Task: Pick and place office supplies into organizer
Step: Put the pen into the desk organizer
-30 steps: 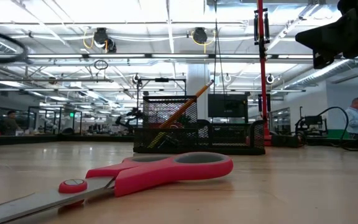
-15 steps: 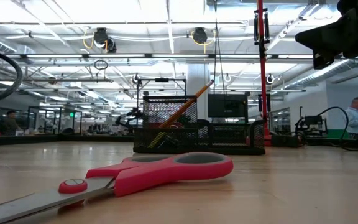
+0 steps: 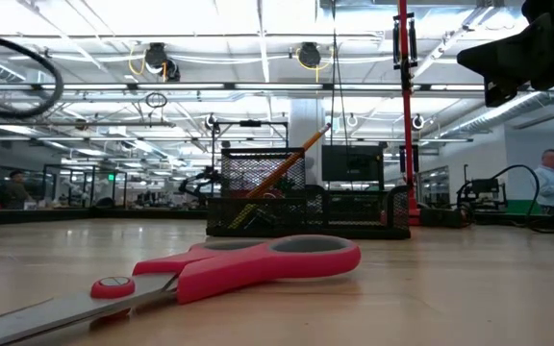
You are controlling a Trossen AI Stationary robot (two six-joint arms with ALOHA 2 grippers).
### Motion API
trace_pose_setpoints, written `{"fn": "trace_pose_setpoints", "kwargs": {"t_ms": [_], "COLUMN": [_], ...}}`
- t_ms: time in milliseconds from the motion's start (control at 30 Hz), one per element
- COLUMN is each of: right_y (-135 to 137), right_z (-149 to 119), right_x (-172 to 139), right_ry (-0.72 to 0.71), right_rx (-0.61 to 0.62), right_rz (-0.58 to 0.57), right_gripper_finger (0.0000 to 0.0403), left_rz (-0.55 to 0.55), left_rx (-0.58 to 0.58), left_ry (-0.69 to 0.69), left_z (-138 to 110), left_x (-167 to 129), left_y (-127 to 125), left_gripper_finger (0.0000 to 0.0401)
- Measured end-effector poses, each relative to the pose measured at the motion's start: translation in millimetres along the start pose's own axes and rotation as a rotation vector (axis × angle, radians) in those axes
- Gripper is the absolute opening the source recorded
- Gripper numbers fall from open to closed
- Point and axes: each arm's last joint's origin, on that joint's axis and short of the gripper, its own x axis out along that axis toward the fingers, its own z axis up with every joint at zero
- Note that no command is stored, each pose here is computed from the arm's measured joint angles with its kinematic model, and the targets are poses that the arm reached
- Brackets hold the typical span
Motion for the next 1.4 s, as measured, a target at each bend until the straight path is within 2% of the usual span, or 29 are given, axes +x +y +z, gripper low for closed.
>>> {"fn": "trace_pose_setpoints", "kwargs": {"t_ms": [100,433,933,1033,1267,1400], "right_y": [0.0,0.0,0.0,0.0,0.0,0.0], "right_z": [0.0,0.0,0.0,0.0,0.0,0.0], "right_x": [0.0,0.0,0.0,0.0,0.0,0.0], "right_ry": [0.0,0.0,0.0,0.0,0.0,0.0], "right_rx": [0.0,0.0,0.001,0.001,0.004,0.01], "right_rz": [0.0,0.0,0.0,0.0,0.0,0.0], "right_gripper_finger": [0.0004,0.0004,0.0004,0.0004,0.0004,0.0004], "left_rz": [0.061,0.07,-0.022,-0.023,-0.014,-0.024], "left_rx": [-0.033,-0.037,-0.065,-0.056,-0.056,-0.062], "left_ry": [0.015,0.0,0.0,-0.01,-0.016,-0.042], "left_z": [0.0,-6.9,-12.7,-12.4,-11.9,-11.3], "left_x": [-0.2,7.4,44.5,44.7,45.3,44.6], "left_y": [5.5,5.1,18.8,18.9,19.9,19.1], "left_gripper_finger": [0.0147,0.0147,0.0145,0.0124,0.0038,0.0017]}}
